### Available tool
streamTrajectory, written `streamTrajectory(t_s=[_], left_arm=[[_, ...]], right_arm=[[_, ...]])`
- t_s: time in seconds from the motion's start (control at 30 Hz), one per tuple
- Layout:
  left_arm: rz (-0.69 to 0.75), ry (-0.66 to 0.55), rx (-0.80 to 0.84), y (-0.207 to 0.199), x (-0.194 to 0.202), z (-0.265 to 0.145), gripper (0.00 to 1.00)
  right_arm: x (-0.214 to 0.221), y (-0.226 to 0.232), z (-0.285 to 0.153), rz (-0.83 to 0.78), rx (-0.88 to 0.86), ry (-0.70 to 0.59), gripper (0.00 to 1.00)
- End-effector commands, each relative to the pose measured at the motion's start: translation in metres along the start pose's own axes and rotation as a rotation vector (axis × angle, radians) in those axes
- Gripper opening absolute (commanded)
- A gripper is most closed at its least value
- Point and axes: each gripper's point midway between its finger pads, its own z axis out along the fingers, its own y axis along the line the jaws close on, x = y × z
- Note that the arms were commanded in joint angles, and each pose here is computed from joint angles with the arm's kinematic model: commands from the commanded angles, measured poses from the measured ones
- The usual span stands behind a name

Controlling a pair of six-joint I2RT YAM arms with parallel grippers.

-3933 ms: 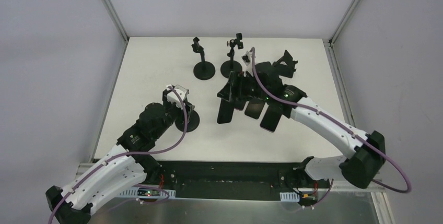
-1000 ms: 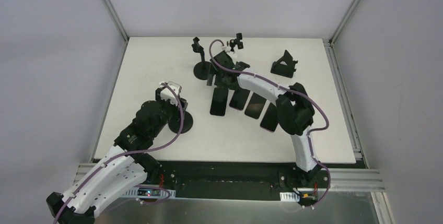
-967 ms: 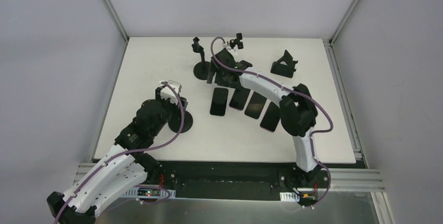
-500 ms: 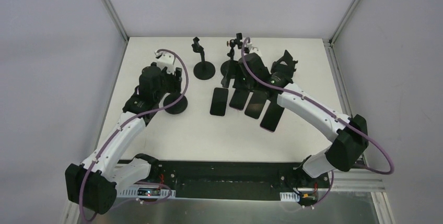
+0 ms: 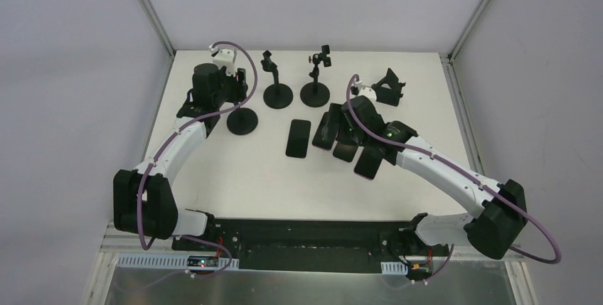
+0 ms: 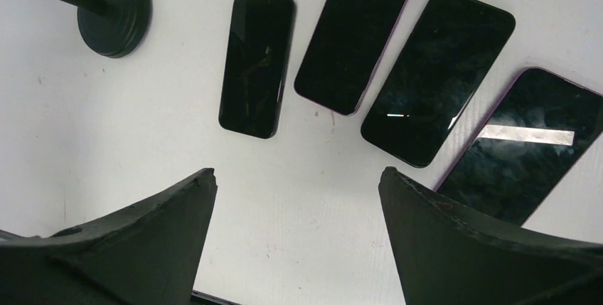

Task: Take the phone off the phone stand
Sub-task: Place the phone stand at the center of the board.

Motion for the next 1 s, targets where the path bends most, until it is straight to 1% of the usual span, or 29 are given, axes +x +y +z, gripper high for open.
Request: streamTrajectory(t_s=[0.0, 0.03, 0.07, 0.1, 0.13, 0.17, 0.2, 0.23, 0.37, 0.47, 0.63, 0.7, 0.77, 0.87, 0.97], left_arm=[[-0.008, -0.143, 0.05, -0.006, -0.048, 0.0, 0.24], [-0.009, -0.14, 0.051, -0.007, -0.046, -0.001, 0.29], [-0.011, -0.139, 0.054, -0.007, -0.045, -0.002, 0.39], [-0.013, -0.138, 0.054, -0.008, -0.044, -0.003, 0.68], [-0.013, -0.137, 0.049, -0.007, -0.042, -0.005, 0.82], [-0.014, -0.136, 0.046, -0.006, -0.041, -0.007, 0.92], [-0.014, -0.14, 0.045, -0.006, -0.04, -0.009, 0.98], [-0.014, -0.143, 0.038, -0.005, -0.04, -0.012, 0.99], [-0.099, -0.169, -0.007, 0.001, -0.044, -0.029, 0.99], [-0.165, -0.15, -0.076, 0.011, -0.04, -0.043, 0.99], [-0.207, 0.047, -0.17, 0.022, -0.015, -0.068, 0.99], [-0.221, 0.073, -0.165, 0.02, -0.007, -0.081, 0.99], [-0.235, 0.061, -0.144, 0.016, -0.001, -0.093, 0.99], [-0.225, 0.054, -0.08, 0.006, 0.008, -0.109, 0.99], [-0.231, 0.078, -0.039, -0.003, 0.026, -0.125, 0.99]], right_arm=[[-0.009, -0.01, -0.012, 0.029, 0.03, -0.06, 0.88], [-0.011, -0.012, -0.014, 0.033, 0.035, -0.068, 0.88], [-0.012, -0.013, -0.015, 0.036, 0.038, -0.071, 0.88], [-0.013, -0.014, -0.016, 0.039, 0.04, -0.072, 0.89], [-0.013, -0.014, -0.017, 0.042, 0.04, -0.071, 0.89], [-0.013, -0.015, -0.017, 0.045, 0.044, -0.067, 0.9], [-0.013, -0.016, -0.018, 0.047, 0.052, -0.061, 0.9], [-0.013, -0.017, -0.019, 0.05, 0.059, -0.059, 0.91], [-0.018, -0.02, -0.024, 0.058, 0.074, -0.054, 0.92], [-0.021, -0.018, -0.027, 0.059, 0.063, -0.049, 0.94], [-0.015, -0.013, -0.033, -0.034, 0.003, 0.015, 1.0], [-0.013, -0.018, -0.036, -0.069, 0.026, 0.029, 1.0], [-0.015, -0.025, -0.038, -0.087, 0.059, 0.029, 1.0], [-0.017, -0.036, -0.041, -0.084, 0.094, 0.041, 1.0], [-0.021, -0.046, -0.047, -0.06, 0.11, 0.063, 1.0]])
